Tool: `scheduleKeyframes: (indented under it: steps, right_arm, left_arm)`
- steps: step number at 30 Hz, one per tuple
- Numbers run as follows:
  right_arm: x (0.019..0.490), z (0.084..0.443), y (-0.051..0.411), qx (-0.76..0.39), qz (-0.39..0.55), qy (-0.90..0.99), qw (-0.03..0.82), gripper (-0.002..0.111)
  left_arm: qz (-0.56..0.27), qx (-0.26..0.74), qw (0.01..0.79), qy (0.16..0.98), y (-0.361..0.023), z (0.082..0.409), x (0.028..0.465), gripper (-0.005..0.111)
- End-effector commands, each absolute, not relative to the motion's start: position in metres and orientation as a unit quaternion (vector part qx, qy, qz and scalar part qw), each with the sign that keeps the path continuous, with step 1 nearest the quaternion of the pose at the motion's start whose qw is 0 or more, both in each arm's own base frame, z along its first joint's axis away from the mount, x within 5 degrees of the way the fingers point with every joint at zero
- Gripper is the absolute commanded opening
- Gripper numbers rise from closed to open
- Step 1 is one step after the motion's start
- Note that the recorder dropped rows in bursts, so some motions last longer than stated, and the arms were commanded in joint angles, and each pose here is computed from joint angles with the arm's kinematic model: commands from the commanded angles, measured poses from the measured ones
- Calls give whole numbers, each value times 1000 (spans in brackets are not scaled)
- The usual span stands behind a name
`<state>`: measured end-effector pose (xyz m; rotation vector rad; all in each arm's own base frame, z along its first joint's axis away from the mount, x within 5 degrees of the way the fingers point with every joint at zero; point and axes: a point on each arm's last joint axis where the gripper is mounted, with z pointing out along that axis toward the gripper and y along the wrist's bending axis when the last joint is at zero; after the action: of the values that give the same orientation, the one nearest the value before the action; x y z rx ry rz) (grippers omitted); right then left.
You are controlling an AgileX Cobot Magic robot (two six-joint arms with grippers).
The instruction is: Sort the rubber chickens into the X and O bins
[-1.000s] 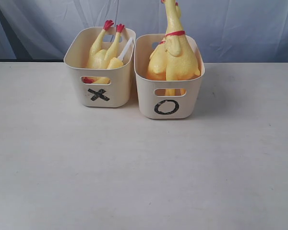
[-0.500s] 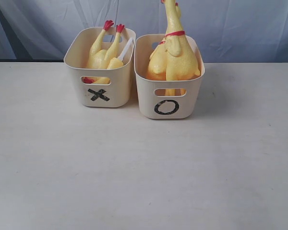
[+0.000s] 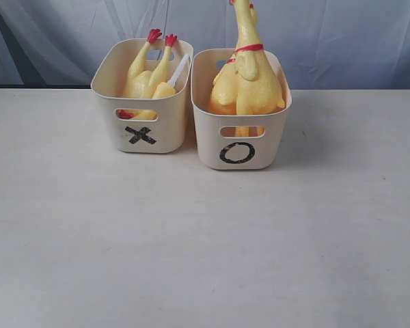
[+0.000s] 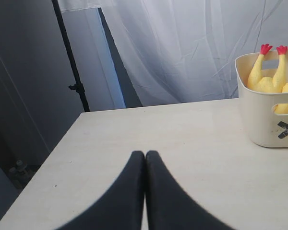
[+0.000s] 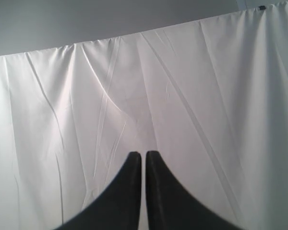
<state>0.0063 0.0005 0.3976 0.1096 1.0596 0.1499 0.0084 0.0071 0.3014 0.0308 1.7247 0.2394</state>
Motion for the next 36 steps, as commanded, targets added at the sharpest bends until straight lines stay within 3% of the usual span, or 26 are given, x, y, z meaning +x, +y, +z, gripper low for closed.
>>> scheduleKeyframes:
  steps: [1,9,18,31,36]
  right_arm:
    - [7,395,1,53,66,509,856,4]
    - [12,382,2,51,68,568,818,4]
    - [34,326,0,42,33,628,776,4]
    - [56,201,-3,21,-9,732,681,4]
    - [55,189,-3,21,-13,766,642,4]
  left_arm:
    - [107,12,648,754,7,301,8,0]
    - [105,12,650,752,7,299,10,0]
    - [97,19,765,636,4,305,24,0]
    - [124,49,764,631,4,260,45,0]
    - [163,94,747,637,3,234,52,0]
